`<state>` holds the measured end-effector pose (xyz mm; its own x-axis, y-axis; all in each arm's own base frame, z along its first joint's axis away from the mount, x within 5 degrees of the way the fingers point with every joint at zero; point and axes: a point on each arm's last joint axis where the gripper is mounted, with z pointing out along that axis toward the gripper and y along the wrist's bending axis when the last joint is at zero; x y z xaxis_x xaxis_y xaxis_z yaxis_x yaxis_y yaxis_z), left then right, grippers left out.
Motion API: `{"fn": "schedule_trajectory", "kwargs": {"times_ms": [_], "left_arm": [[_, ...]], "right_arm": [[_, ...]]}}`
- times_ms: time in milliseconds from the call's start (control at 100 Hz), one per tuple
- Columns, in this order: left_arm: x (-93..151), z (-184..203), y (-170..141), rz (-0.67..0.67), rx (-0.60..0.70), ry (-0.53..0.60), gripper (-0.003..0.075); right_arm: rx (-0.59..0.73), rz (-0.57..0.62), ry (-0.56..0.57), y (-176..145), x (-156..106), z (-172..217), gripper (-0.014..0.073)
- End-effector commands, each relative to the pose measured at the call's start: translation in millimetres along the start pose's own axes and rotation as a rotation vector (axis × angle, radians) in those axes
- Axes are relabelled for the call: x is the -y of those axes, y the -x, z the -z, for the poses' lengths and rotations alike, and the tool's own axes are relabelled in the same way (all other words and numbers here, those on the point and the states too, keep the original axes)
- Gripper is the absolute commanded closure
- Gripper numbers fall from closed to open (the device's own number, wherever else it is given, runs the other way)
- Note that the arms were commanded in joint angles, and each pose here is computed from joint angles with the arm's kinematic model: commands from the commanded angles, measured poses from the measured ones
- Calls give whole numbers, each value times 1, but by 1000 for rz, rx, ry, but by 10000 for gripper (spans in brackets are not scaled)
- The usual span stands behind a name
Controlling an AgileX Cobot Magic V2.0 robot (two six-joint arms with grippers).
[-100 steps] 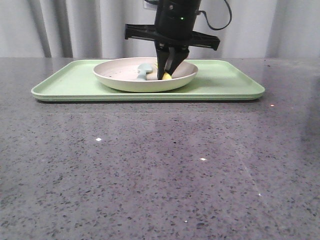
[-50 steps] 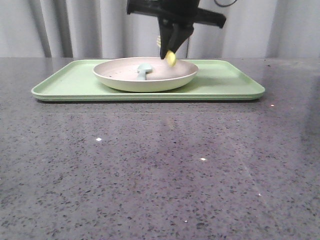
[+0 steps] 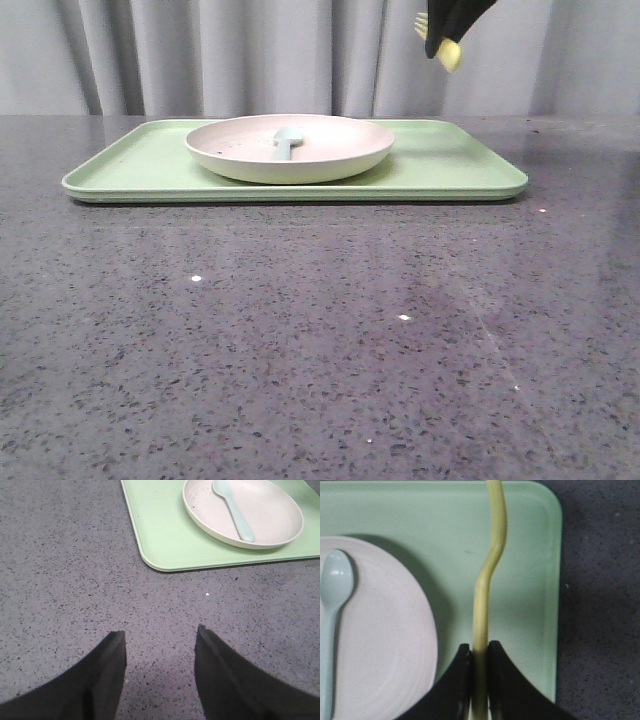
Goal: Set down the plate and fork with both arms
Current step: 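Lift the yellow fork out of the plate with the right gripper, then lower the fork onto the tray beside the plate and release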
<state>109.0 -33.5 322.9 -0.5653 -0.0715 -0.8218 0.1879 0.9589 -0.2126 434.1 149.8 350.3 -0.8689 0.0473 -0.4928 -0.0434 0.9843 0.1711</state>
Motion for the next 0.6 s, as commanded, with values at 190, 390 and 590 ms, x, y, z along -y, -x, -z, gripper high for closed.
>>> {"fn": "schedule_trajectory", "kwargs": {"times_ms": [190,390,590], "left_arm": [[5,5,12,40,82,-39,408],[5,5,12,41,82,-40,408],[5,5,12,41,82,-40,408]], "right_arm": [[-28,13,-17,-2,8,26,662],[-90,10,-24,-5,8,-2,662],[-135,28,-4,-8,6,-20,662]]}}
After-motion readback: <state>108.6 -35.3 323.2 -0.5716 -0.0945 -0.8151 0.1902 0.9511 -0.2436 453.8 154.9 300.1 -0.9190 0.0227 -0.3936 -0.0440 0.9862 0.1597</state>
